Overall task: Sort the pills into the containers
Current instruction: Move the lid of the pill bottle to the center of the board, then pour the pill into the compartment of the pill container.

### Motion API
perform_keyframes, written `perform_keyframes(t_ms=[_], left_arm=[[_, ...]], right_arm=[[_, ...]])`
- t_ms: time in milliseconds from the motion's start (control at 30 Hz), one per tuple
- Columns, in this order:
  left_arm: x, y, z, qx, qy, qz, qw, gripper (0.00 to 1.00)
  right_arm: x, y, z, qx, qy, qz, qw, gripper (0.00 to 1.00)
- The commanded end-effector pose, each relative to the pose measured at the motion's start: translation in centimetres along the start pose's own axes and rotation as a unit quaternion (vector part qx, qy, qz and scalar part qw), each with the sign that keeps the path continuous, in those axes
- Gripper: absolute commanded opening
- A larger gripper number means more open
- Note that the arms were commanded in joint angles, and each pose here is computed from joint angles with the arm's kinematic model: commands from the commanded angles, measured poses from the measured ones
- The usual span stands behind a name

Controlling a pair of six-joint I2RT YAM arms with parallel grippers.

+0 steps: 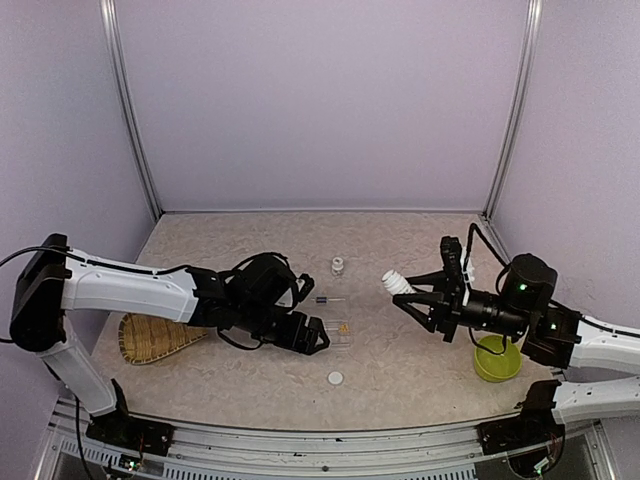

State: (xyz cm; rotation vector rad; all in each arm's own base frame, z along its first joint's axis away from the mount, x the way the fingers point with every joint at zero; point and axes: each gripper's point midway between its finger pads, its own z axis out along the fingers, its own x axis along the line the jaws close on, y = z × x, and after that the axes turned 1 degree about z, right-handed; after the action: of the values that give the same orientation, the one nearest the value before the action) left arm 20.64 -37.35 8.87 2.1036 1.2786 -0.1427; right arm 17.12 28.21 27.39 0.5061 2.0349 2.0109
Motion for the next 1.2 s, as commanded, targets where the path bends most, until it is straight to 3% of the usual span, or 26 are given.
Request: perform_keyframes(t_ms=[0,533,900,1167], left_arm=[[1.5,1.4,-0.9,-0.029,0.013,0.01,0.999,0.95],[5.6,9.1,-2.7,-0.167,-0.004,0.017,0.986,0.99],[5.1,10.4,-2.1,-0.197,-0.037,0.084,0.976,0.99],[4.8,9.7,-1.9,-0.215,-0.069,0.092,0.97,0.99]], right_arm=[[-0.6,-0.5,0.4,-0.007,-0.008,-0.012,1.0,0.17],[-2.1,-5.8,2.6,0.057,-0.024,-0.027,0.998,0.16],[-3.3,-9.2,4.1,0.108,-0.038,-0.031,0.993,0.15],[-4.0,-11.2,5.2,0.138,-0.046,-0.035,0.989,0.15]])
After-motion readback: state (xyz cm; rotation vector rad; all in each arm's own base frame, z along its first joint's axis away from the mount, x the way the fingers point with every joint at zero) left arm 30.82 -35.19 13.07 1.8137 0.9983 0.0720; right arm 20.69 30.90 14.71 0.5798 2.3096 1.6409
